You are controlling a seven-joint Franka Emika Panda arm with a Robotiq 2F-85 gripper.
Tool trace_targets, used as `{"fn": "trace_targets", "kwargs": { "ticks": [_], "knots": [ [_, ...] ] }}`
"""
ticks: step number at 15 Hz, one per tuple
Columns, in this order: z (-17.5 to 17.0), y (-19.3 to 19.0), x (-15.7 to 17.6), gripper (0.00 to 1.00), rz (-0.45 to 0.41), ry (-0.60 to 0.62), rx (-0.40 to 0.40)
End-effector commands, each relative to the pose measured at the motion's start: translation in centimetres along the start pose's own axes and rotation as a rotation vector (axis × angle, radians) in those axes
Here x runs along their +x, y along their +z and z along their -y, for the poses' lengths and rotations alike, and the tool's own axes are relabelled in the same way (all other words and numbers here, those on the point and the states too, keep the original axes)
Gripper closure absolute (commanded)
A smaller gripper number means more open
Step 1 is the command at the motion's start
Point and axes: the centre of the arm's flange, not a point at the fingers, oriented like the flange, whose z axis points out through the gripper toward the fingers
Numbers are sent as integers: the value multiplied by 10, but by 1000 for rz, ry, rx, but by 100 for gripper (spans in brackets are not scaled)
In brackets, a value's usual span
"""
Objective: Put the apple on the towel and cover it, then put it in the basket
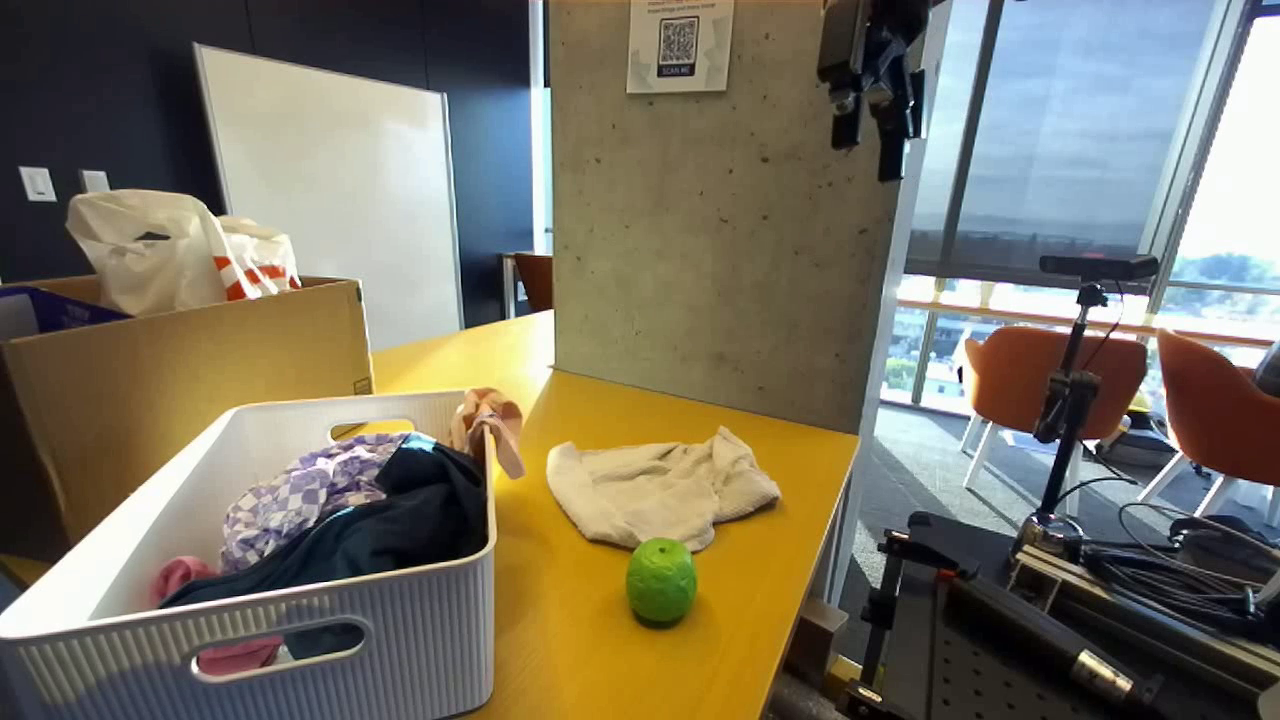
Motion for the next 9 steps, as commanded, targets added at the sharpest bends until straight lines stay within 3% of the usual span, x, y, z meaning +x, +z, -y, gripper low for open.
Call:
{"fn": "trace_targets", "kwargs": {
  "ticks": [1, 5, 9],
  "knots": [
    [-4, 2, 92, 0, 45, 34, -27],
    [7, 59, 170, 0, 173, 45, -86],
    [31, 147, 233, 0, 217, 112, -233]
  ]
}}
